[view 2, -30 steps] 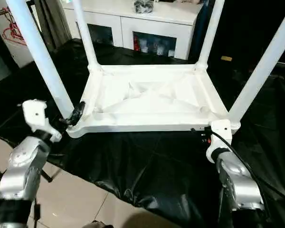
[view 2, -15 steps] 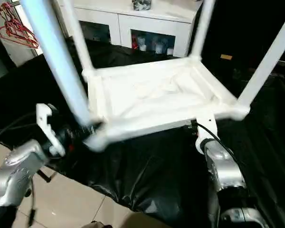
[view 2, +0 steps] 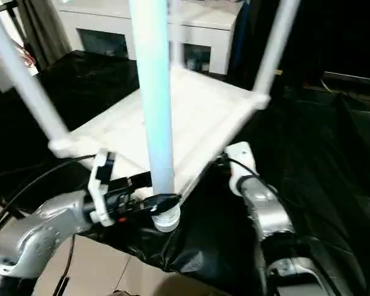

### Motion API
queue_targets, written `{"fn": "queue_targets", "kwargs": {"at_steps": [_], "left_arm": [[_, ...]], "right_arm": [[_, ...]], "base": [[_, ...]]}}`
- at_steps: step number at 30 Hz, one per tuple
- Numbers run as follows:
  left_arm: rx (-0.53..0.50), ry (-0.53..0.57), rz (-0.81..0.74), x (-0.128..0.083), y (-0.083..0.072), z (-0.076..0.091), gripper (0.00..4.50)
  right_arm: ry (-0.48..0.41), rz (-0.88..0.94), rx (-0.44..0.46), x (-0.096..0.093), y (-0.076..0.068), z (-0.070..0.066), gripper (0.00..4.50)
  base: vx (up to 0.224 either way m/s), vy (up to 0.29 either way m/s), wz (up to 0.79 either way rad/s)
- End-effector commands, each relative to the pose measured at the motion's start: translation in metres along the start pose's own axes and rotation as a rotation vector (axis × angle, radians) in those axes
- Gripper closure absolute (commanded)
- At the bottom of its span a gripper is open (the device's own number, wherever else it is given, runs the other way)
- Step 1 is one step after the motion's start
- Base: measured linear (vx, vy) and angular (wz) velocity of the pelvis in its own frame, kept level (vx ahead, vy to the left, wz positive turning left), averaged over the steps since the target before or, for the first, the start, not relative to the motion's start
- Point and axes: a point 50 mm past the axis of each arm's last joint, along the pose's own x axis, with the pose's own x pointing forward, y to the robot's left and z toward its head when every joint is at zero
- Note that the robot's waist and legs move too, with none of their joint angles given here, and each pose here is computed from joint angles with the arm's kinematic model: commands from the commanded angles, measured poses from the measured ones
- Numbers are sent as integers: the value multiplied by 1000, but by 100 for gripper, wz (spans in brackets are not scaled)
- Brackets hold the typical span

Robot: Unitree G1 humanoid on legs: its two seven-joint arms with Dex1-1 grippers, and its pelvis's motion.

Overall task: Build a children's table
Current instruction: Rotate table base

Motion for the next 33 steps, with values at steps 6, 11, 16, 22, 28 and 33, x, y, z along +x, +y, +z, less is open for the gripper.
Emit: {"fn": "queue_targets", "kwargs": {"at_steps": [6,11,16,22,28,33], "left_arm": [[48,14,-58,43,4,4,4],[60,29,-106,58,1,3,4],[81,31,-113,70,3,1,4],[114,24,-85,81,4,-2,4],[160,-4,14,89,13,0,4],[244,-5,135,82,30,5,4]], "right_arm": [[-66,117,-7,9,21,16,123],[-66,149,3,11,28,16,123],[-75,162,32,12,31,15,123],[-81,202,45,12,34,16,123],[-104,269,75,15,48,22,123],[-110,174,54,18,36,26,123]], "base": [[0,0,0],[0,0,0],[0,0,0],[0,0,0],[0,0,0],[0,0,0]]}}
